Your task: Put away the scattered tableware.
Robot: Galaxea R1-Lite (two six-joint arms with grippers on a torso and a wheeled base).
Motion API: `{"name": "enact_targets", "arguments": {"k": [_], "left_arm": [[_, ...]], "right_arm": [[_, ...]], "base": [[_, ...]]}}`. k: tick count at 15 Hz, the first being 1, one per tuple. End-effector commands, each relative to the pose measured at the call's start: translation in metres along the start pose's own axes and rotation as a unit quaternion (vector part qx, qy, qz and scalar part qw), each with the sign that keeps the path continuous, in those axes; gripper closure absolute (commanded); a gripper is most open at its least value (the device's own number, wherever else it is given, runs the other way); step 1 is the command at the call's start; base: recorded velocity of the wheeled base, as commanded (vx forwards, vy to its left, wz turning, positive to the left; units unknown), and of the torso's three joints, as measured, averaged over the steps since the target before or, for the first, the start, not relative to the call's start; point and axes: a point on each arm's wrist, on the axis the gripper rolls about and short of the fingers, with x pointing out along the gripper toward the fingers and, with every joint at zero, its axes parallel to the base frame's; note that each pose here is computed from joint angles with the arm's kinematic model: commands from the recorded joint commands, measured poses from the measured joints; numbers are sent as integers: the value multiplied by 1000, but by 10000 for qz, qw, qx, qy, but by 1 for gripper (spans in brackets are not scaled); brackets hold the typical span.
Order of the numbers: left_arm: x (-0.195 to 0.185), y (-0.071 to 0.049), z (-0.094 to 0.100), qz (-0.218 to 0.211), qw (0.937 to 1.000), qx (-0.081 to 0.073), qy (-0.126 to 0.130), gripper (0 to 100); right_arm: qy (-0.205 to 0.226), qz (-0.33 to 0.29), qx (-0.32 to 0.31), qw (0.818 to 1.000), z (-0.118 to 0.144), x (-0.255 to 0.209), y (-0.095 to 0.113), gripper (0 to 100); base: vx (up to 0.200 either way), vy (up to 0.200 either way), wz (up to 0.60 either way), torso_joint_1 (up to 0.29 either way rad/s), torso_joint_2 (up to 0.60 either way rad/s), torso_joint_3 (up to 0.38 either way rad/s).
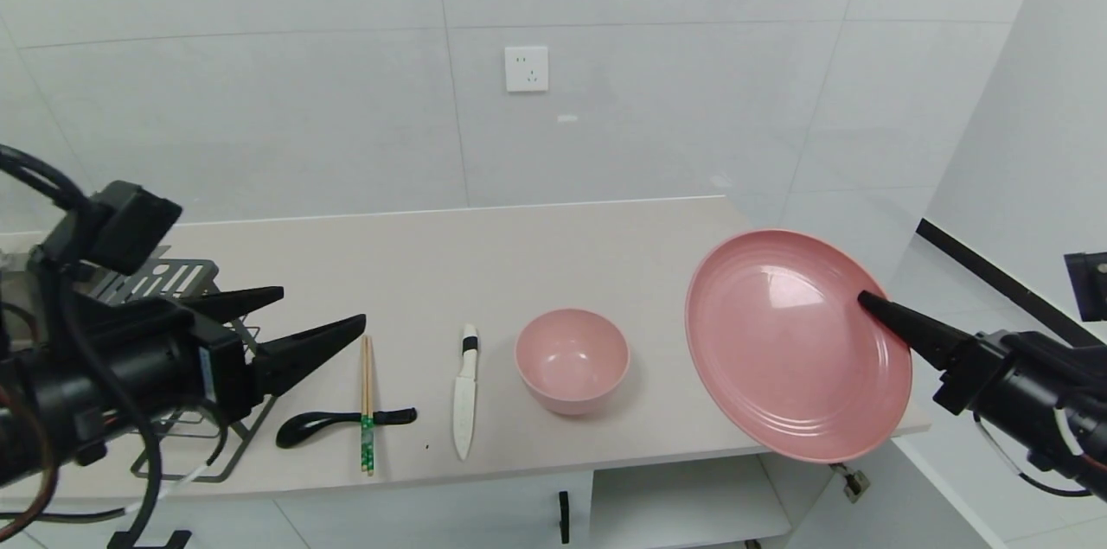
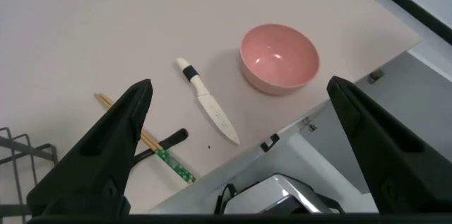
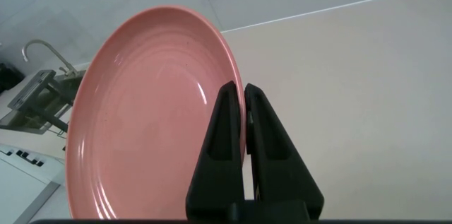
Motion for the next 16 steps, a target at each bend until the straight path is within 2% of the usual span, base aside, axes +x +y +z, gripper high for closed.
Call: {"name": "enact_targets", "arguments": {"k": [1, 3, 6, 10, 13, 15, 16], "left_arm": [[34, -5, -4, -50, 9988, 36, 484, 0], [56, -4, -2, 68, 9980, 31, 625, 0], [94, -6, -8, -54, 9968, 24, 791, 0], [142, -1, -21, -33, 9961, -269, 839, 0], [168, 2, -33, -16, 9928, -539, 1069, 0], [186, 5, -46, -16, 9909, -601, 1207, 0], [192, 5, -49, -65, 9912, -599, 1182, 0]], "right_arm": [[16, -3, 5, 10000, -1, 0, 0, 100], [3, 3, 0, 10000, 0, 0, 0, 100], [3, 3, 7, 10000, 0, 0, 0, 100], [-4, 6, 5, 10000, 0, 0, 0, 100], [-4, 6, 5, 10000, 0, 0, 0, 100], [13, -10, 20, 10000, 0, 0, -1, 100], [16, -3, 20, 10000, -1, 0, 0, 100]], "base": [[0, 0, 0, 0, 0, 0], [0, 0, 0, 0, 0, 0], [0, 0, 0, 0, 0, 0], [0, 0, 0, 0, 0, 0], [0, 0, 0, 0, 0, 0], [0, 0, 0, 0, 0, 0], [0, 0, 0, 0, 0, 0]]}}
